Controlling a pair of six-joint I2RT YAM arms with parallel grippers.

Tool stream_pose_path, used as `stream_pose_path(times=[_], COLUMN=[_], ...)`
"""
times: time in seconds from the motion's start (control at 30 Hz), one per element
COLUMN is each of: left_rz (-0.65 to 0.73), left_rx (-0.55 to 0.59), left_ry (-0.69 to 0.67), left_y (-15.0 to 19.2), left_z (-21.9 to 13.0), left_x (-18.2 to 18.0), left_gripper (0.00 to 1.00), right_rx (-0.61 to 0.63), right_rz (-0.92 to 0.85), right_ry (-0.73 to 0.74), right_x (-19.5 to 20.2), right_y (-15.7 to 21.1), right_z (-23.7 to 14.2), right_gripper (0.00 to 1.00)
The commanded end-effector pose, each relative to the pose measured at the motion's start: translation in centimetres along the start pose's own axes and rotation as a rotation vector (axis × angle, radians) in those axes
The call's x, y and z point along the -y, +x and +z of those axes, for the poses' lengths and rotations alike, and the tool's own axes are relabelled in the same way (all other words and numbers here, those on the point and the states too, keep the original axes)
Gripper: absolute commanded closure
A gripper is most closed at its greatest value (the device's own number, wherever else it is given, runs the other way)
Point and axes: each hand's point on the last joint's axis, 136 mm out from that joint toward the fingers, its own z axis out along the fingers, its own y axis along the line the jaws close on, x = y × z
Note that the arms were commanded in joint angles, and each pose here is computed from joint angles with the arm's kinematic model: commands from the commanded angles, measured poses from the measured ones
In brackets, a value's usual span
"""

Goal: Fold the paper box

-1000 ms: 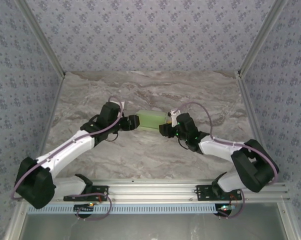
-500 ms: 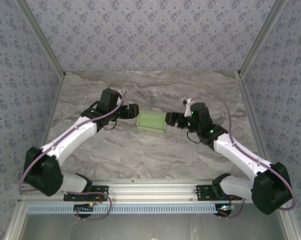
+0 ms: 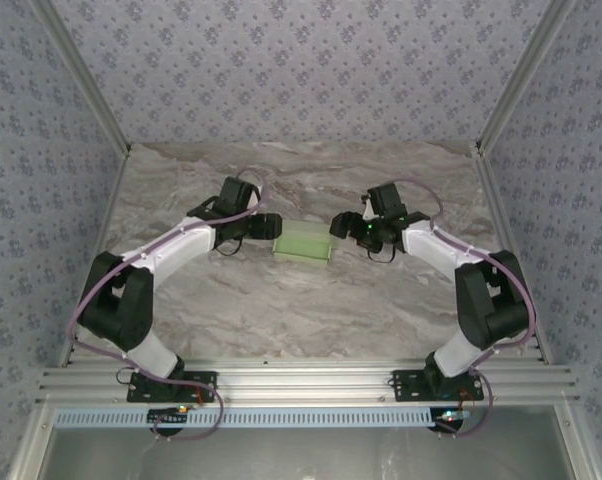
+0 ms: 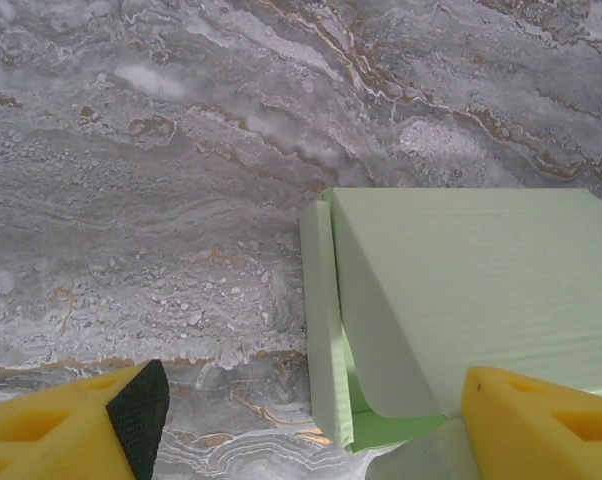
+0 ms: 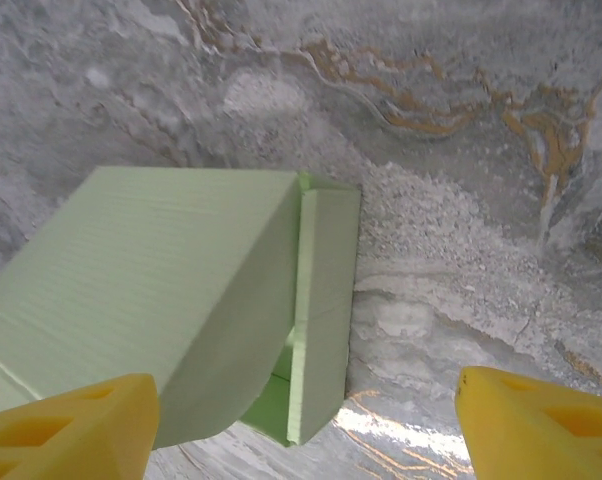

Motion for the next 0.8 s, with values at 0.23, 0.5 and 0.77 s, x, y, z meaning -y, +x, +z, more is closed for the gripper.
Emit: stream_pose_path(times=[0.23,0.5,0.77], left_rz=[-0.022,0.043,0.039], left_rx=[-0.103,-0.131,-0.162], left_ry=[-0.008,-0.074,-0.097], left_y=[5.3,7.2,7.7], left_z=[3.0,3.8,4.6], left_x=[-0.9,-0.5,-0.8], left_gripper=[0.24,0.25,0.26], right_rx=[-0.101,-0.099,-0.116], right_rz=[-0.044,-0.108,-0.174], right_ry=[0.099,0.092,0.036], right_x=[2.7,2.1,1.0], right_y=[2.1,2.1,0.7], right_z=[1.9,0.4,1.2], right_gripper=[0.23,0.28,0.39])
